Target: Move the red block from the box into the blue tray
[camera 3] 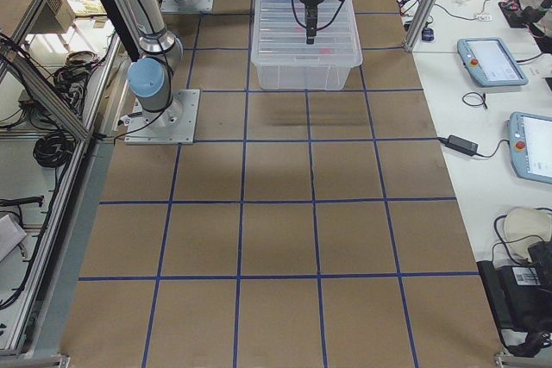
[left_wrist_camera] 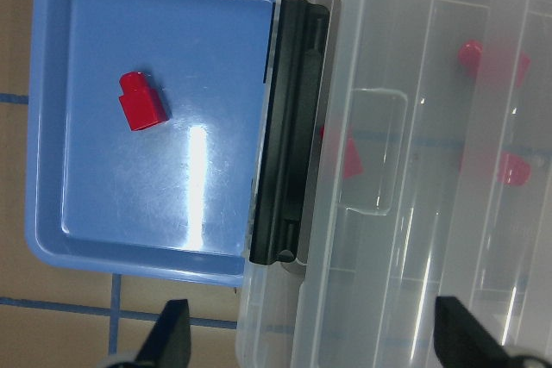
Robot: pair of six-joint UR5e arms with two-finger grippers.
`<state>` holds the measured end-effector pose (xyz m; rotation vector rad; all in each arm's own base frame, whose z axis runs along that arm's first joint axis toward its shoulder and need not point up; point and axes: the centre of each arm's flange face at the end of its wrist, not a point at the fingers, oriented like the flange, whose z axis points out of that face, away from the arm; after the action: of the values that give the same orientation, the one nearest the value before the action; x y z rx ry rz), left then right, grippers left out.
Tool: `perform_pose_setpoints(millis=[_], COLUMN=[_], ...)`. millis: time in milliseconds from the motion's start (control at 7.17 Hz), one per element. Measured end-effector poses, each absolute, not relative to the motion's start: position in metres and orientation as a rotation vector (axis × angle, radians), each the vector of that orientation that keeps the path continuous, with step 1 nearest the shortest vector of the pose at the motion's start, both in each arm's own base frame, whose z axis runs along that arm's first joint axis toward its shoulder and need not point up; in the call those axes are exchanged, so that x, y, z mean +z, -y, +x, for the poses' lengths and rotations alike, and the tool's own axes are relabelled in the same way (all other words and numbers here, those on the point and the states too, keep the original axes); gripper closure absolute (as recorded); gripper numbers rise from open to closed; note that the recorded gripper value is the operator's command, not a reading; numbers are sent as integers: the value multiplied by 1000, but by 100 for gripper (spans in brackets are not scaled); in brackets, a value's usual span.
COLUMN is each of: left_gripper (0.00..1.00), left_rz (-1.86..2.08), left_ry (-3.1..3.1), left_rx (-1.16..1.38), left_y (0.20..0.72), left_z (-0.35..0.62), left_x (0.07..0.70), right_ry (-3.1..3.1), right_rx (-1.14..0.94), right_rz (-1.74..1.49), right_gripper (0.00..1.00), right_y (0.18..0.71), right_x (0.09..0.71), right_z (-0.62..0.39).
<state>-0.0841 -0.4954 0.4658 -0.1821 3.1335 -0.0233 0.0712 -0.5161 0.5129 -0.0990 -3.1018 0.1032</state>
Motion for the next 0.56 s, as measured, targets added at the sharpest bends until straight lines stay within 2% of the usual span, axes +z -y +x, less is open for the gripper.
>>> perform_pose_setpoints(millis=[558], left_gripper=[0], left_rz=[-190], left_ry=[-3134], left_rx=[-21], left_y=[500], left_z=[-84], left_x=[461], right_ry=[3102], right_rx=[102], right_rz=[-167], right_gripper=[0], right_y=[507], right_x=[508], right_z=[136])
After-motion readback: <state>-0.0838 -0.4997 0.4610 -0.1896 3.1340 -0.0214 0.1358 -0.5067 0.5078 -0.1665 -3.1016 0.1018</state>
